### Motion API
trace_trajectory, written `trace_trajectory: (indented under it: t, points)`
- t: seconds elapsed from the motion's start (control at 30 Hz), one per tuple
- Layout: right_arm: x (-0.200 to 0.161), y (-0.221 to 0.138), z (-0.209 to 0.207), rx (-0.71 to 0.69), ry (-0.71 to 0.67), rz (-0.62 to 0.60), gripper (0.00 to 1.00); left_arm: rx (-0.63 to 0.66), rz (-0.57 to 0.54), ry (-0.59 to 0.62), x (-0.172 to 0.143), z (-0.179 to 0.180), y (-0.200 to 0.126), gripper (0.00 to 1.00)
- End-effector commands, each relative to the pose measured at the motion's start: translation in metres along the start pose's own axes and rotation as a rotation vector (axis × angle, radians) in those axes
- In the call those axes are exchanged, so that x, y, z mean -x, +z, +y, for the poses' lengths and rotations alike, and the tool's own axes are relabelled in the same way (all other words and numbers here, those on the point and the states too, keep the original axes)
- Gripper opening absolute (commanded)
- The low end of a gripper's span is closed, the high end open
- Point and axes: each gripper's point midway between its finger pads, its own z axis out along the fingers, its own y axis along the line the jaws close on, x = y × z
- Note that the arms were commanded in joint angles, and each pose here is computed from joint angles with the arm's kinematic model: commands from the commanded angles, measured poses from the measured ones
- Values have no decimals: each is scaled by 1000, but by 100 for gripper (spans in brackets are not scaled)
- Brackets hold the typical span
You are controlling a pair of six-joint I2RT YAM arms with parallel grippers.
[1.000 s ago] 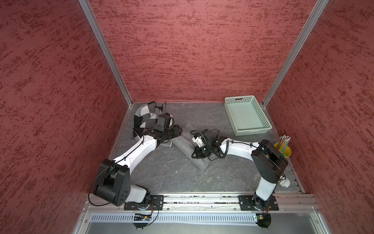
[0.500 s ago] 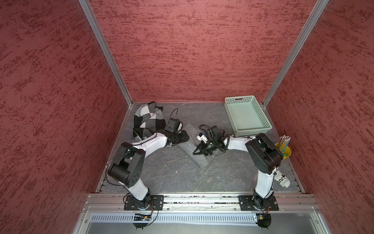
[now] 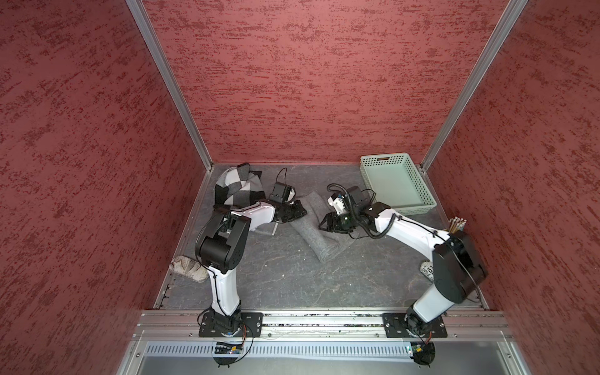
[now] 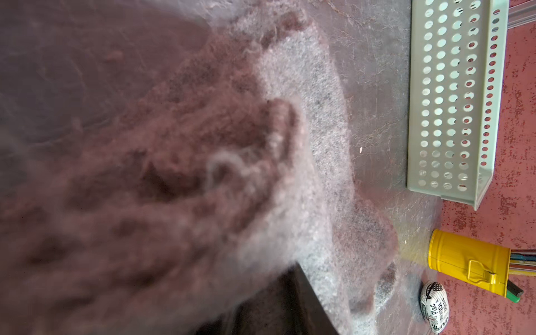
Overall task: Roll up the scarf and place it into the basket
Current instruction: Roll the scarf at the center of the board.
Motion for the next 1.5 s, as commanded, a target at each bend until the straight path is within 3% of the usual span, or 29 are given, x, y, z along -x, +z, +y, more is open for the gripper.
trace_trajectory:
  t: [0.0,0.17,0.3,0.57,0.87,1.0,1.33,1.47]
  points:
    - [8,-25,-1,-257,-130,-136,52,43,42,-31,-10,15,12,30]
    - [-14,-1,44,-317,-324,-157,47,42,50,-32,-9,12,15,30]
    - [-31,29,57,-429,-468,-139,49,38,51,-30,-8,10,16,30]
    - [-29,49,8,-764,-548,-194,76,33,49,-25,-6,6,16,30]
    - [-39,88,-46,-844,-598,-133,77,17,57,-32,-6,3,16,30]
    - [-29,79,-59,-910,-648,-164,78,23,58,-22,-3,2,16,30]
    - [2,41,-14,-806,-729,-295,79,42,69,-29,-2,5,19,30]
    - [2,40,-19,-828,-763,-288,84,44,63,-30,0,5,17,30]
